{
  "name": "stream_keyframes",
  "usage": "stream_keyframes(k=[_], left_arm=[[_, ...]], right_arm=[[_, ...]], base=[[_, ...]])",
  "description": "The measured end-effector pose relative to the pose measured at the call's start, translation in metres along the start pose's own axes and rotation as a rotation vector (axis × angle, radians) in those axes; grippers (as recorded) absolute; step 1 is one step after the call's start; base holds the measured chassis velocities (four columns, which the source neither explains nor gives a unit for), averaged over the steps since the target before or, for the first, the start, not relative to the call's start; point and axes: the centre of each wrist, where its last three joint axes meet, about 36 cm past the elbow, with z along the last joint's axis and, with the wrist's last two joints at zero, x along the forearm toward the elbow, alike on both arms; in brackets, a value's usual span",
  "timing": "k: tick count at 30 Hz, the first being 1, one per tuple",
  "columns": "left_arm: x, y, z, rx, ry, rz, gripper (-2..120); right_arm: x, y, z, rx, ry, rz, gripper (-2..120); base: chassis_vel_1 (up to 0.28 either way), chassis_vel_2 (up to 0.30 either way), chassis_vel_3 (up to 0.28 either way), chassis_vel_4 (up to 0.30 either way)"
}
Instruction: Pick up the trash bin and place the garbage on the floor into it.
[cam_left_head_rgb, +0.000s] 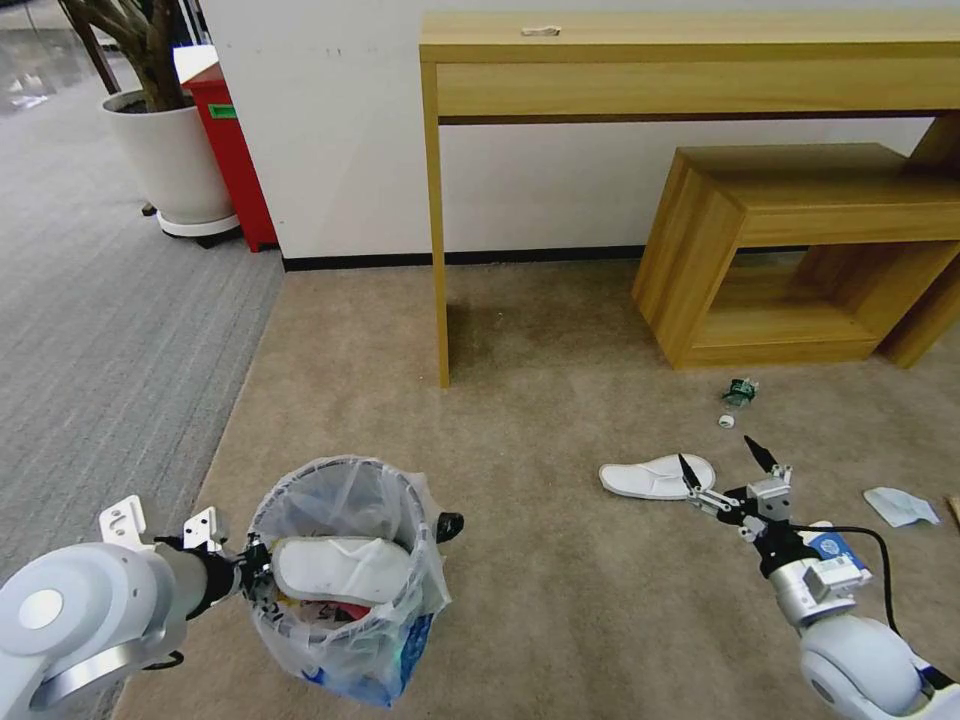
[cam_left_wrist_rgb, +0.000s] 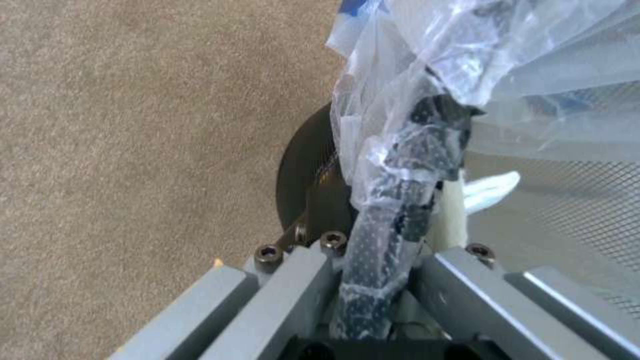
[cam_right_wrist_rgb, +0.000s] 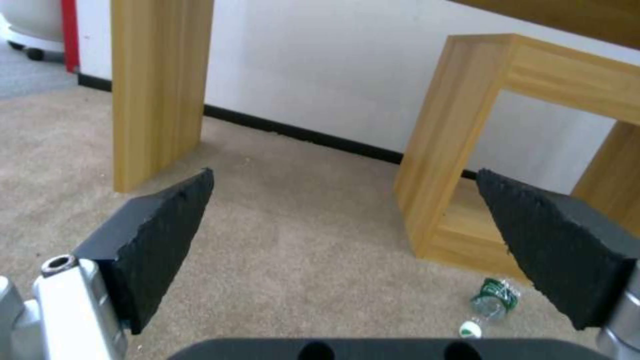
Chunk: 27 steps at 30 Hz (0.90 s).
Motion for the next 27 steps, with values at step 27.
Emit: stream_keyframes(k=[27], left_arm=[[-0.003, 0.003, -0.001, 0.003, -0.011, -0.011, 0]], right_arm=[[0.009, -0.001, 0.014, 0.007, -0.033, 0.042, 100]], base=[[0.000, 0.000, 0.000, 0.000]])
